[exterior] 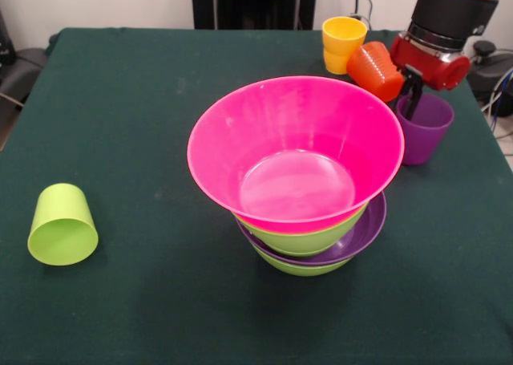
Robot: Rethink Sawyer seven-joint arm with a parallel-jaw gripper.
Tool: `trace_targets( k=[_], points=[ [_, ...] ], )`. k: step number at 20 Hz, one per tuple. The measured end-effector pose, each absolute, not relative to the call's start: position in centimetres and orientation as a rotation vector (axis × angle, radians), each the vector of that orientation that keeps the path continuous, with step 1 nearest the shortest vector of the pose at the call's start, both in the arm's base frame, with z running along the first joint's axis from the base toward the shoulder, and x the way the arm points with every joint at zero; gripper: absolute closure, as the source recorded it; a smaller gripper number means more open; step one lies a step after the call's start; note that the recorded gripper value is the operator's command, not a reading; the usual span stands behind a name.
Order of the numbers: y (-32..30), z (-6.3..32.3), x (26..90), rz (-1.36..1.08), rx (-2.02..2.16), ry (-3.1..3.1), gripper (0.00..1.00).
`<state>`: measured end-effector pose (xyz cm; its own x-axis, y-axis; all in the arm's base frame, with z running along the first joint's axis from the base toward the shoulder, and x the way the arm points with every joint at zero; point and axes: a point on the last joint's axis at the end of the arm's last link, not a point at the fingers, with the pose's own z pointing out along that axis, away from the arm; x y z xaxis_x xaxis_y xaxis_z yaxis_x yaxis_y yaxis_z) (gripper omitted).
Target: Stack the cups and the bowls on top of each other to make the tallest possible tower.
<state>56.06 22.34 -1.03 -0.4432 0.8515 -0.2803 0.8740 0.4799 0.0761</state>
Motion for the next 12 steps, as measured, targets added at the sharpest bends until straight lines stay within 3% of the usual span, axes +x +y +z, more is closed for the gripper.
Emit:
trace_targets(
  k=[12],
  points=[
    [26.3, 4.4, 56.1, -0.051, 1.403, 2.477, 1.00]
  ],
)
